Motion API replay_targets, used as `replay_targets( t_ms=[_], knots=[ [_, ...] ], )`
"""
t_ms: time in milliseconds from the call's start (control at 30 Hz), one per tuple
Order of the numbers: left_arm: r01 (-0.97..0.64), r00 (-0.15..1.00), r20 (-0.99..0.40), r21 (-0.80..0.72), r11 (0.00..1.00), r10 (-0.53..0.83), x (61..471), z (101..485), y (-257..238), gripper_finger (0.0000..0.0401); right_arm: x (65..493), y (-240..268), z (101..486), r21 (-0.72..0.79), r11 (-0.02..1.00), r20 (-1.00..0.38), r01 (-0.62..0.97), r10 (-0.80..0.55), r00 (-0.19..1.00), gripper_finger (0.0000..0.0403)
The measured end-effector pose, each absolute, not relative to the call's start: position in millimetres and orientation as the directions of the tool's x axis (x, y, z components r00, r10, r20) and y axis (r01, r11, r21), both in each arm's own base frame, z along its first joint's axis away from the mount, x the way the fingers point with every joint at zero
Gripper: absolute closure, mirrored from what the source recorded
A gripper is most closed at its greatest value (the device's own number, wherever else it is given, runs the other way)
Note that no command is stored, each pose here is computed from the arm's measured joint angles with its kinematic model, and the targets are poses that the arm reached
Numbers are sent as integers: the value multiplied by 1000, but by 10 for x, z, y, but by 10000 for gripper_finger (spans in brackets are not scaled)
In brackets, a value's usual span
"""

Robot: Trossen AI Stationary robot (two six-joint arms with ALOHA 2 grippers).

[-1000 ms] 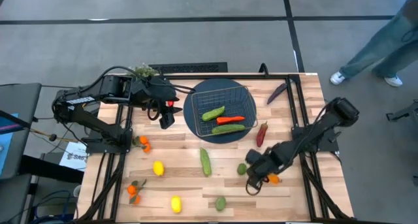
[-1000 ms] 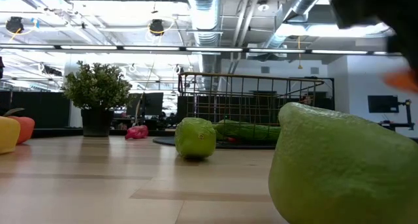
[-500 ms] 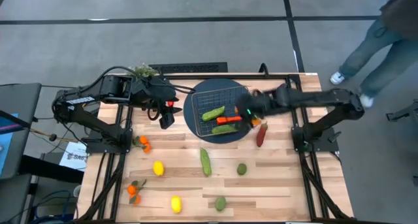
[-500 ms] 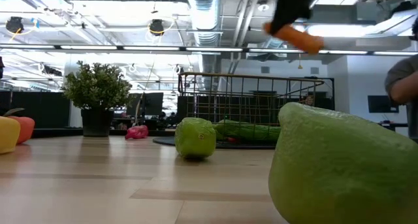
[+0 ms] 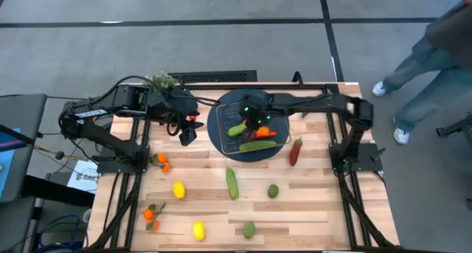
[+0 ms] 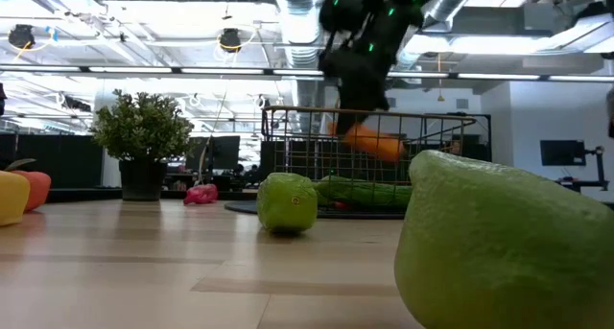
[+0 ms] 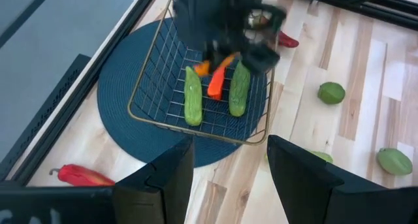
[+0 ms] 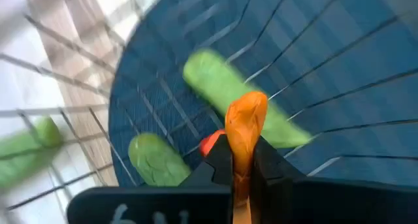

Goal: Build produce basket
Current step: Put the orange chili pepper into the wire basket, then put the top green lime into the wire basket

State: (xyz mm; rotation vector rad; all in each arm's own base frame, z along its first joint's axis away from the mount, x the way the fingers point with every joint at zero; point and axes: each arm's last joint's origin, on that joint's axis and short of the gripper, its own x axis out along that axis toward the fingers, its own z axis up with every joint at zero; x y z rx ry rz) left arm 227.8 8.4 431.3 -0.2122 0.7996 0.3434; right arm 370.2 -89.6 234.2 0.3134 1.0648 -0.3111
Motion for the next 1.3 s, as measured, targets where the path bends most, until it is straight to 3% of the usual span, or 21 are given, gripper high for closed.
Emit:
replay_targets(
  t_ms=[200, 467, 900, 1300],
  knots=[
    [-379, 646, -731, -56, 924, 220, 2278, 4313, 84, 220, 3876, -778, 1929, 93, 934, -928, 344, -44, 371, 389],
    [-379, 642, -734, -54, 924, 220, 2275, 4310, 84, 220, 3931, -687, 1826, 83, 946, -933, 315, -37, 358, 389],
    [-380, 642, -734, -55, 924, 220, 2275, 4310, 84, 220, 3919, -691, 1980, 76, 951, -920, 300, -48, 388, 289],
    [-444, 596, -751, -13, 896, 284, 2237, 4284, 102, 220, 3938, -663, 2702, 33, 959, -942, 280, -64, 330, 253]
  ],
)
